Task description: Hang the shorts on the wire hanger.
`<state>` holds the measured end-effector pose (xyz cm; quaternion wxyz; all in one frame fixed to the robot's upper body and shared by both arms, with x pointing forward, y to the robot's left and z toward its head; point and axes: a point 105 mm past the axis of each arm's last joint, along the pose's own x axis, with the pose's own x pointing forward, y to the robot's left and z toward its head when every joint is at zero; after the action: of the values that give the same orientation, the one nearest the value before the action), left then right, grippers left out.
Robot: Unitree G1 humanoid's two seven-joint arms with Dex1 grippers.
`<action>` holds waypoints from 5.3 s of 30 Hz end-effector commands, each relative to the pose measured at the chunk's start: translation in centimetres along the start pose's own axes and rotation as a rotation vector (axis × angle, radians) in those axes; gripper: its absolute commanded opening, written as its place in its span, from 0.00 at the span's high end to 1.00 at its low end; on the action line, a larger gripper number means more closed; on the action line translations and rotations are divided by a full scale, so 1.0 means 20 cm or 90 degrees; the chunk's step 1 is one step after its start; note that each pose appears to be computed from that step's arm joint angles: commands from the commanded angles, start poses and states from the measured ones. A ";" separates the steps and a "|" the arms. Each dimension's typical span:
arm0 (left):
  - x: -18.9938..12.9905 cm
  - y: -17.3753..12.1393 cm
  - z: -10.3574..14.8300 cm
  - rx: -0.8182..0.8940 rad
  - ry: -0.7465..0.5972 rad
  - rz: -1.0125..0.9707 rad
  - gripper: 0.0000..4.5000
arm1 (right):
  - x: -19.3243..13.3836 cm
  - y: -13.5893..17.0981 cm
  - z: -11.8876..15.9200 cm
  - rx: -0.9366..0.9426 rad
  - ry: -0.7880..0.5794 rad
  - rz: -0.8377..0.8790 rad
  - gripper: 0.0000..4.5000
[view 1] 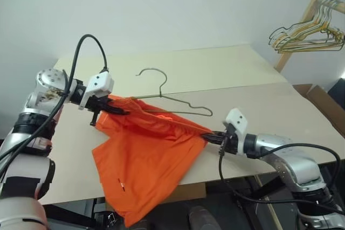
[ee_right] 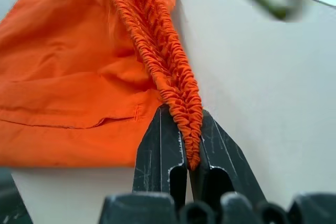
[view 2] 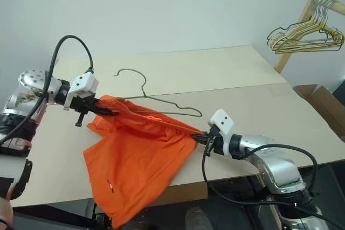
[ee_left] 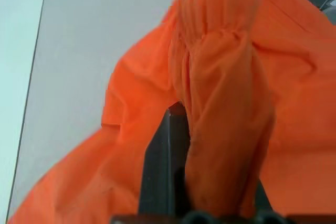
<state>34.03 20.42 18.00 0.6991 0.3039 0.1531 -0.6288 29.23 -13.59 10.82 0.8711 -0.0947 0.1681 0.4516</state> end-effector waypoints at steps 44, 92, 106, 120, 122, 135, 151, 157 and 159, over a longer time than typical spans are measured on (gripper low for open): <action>-0.05 -0.01 -0.15 0.001 0.110 0.061 1.00 | -0.21 -0.24 0.19 -0.146 0.023 -0.001 0.99; 0.10 0.07 0.00 0.046 0.021 0.057 1.00 | 0.30 -0.13 0.27 -0.249 0.218 0.184 0.54; 0.12 0.07 0.07 0.075 -0.027 0.039 0.82 | 0.21 -0.08 0.28 -0.207 0.194 0.220 1.00; -0.21 0.41 0.38 0.019 -0.286 0.453 0.00 | -0.22 -0.10 0.07 0.132 0.117 0.028 1.00; -0.22 0.38 0.43 -0.009 -0.355 0.462 0.00 | -0.31 -0.12 0.03 0.182 0.114 -0.048 1.00; -0.01 -0.01 0.73 -0.139 -0.591 0.305 0.00 | -0.76 -0.36 -0.09 0.348 0.108 -0.486 1.00; 0.03 -0.07 0.80 -0.143 -0.616 0.242 0.00 | -1.06 -0.73 0.06 0.548 -0.038 -0.791 1.00; 0.03 -0.08 0.82 -0.134 -0.618 0.232 0.00 | -1.14 -0.78 0.09 0.621 -0.054 -0.873 1.00; 0.03 -0.09 0.83 -0.133 -0.619 0.230 0.00 | -1.16 -0.79 0.11 0.642 -0.064 -0.889 1.00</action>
<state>30.47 9.95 28.64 0.8231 -0.0882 -0.1583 -0.5382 30.43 -38.99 20.31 0.8946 0.2354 0.2346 -0.2988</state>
